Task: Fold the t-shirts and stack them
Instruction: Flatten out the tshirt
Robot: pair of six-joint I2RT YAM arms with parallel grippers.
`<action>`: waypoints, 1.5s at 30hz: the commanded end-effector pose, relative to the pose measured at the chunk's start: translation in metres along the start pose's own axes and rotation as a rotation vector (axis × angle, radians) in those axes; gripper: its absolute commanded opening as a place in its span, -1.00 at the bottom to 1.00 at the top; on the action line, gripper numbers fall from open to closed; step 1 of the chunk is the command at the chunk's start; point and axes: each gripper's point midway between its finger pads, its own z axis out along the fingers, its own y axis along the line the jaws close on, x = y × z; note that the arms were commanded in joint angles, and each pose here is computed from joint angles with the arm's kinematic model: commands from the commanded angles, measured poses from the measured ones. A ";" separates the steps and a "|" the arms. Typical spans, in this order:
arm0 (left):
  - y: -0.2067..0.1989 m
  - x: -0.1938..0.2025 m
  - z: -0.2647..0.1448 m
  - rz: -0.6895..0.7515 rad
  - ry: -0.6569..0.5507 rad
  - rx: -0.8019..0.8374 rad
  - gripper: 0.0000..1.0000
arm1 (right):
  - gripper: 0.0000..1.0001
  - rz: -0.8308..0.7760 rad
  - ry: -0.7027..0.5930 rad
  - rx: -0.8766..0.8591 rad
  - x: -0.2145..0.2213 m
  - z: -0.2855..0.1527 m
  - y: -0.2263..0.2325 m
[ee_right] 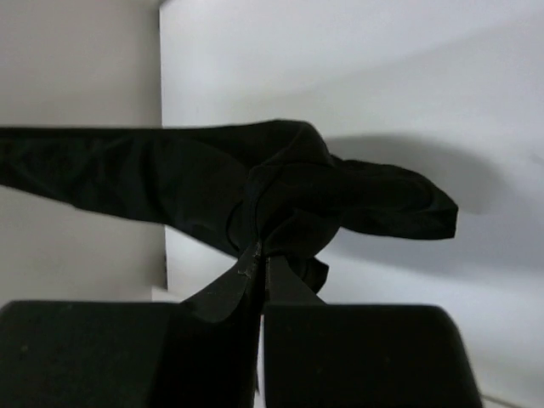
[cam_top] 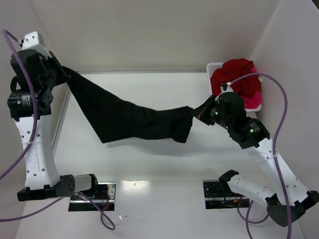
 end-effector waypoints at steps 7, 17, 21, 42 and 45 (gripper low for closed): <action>-0.003 0.124 0.041 0.010 0.367 0.105 -1.00 | -1.00 -0.025 0.260 0.164 0.064 0.029 -0.052; 0.004 0.192 0.145 -0.003 0.490 0.108 -1.00 | -1.00 -0.085 0.151 0.436 0.041 0.117 -0.116; -0.011 0.212 0.179 -0.007 0.517 0.173 -1.00 | -1.00 -0.073 0.136 0.456 0.047 0.137 -0.133; -0.027 0.245 0.214 0.030 0.561 0.225 -1.00 | 0.89 -0.522 0.296 -0.190 0.082 0.128 0.045; -0.028 0.241 0.208 0.023 0.543 0.228 -1.00 | 0.84 -0.547 0.398 -0.066 0.133 0.147 0.036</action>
